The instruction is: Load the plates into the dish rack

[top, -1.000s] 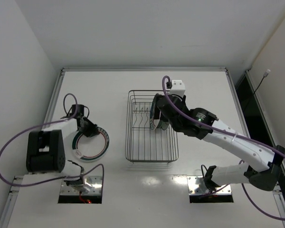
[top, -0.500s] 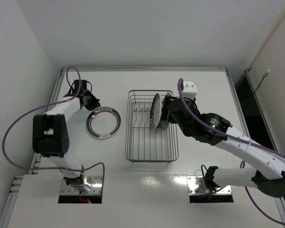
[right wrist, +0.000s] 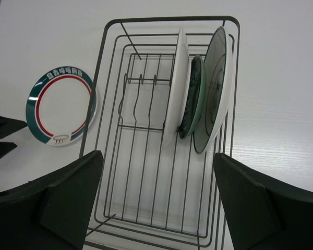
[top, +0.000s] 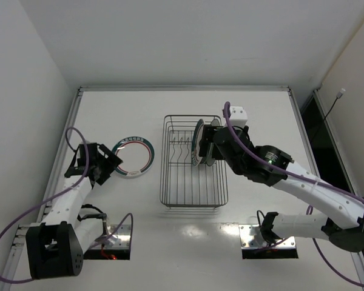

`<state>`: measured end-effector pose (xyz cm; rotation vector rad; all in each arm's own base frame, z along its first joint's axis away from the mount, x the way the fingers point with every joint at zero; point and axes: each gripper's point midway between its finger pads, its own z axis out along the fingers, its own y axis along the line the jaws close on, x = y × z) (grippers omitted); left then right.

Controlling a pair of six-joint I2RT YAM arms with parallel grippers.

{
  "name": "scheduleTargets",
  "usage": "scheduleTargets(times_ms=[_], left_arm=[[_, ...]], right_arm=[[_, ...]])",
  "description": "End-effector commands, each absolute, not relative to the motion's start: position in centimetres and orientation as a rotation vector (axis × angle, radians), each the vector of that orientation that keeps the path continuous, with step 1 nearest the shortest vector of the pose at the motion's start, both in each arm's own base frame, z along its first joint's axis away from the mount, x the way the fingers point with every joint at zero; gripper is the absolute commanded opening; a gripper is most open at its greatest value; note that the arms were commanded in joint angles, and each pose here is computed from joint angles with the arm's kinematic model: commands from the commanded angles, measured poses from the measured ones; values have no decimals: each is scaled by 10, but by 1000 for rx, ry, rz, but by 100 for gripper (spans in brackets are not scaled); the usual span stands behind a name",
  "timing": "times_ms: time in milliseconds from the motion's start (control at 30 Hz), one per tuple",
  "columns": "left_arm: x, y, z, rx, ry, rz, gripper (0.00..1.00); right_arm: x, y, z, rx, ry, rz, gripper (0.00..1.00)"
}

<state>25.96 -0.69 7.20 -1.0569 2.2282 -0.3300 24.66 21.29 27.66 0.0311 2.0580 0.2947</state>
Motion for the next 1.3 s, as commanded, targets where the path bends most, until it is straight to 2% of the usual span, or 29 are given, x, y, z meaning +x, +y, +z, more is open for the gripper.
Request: scheduleTargets(times_ms=[0,167,200,367,400,467,500,567,667,767,867,933,967,1000,1167,1200,1267], left_arm=[[257,-5,63,-1089,2244,-320,75],[258,-16,30,-1111,2287,-386,71],[259,-18,26,-1122,2290,-399,64],[269,-21,12,-1133,2299,-432,49],[274,-21,12,-1131,2295,-433,39],[284,-22,16,-1114,2279,-456,24],[292,-21,21,-1094,2273,-455,10],[299,-21,21,-1059,2296,-455,0],[311,-17,38,-1018,2289,-453,0],[328,-2,80,-973,2192,-405,0],[342,4,161,-892,2028,-412,0],[345,5,227,-821,1884,-446,0],[342,-1,245,-787,1861,-484,0],[341,-5,262,-755,1832,-514,0],[320,-65,314,-526,1768,-909,0],[318,-74,332,-460,1690,-980,0],[305,-98,326,-450,1678,-1151,0]], right_arm=[[248,224,279,21,2047,346,85],[247,220,284,37,2027,355,85],[247,218,287,46,2017,354,85],[246,212,289,50,2019,325,85],[246,210,292,53,2013,332,85],[245,207,292,60,2008,326,85],[244,205,295,64,2001,335,85],[243,203,294,64,2001,335,85],[241,198,293,66,2003,319,85],[239,195,295,66,2002,321,85],[240,201,296,51,1992,361,85],[236,203,294,53,1986,414,91],[239,206,301,76,1953,458,98],[236,212,295,67,1958,505,100],[235,227,321,41,1826,755,100],[236,234,327,13,1800,816,100],[230,245,335,-54,1783,900,100]])
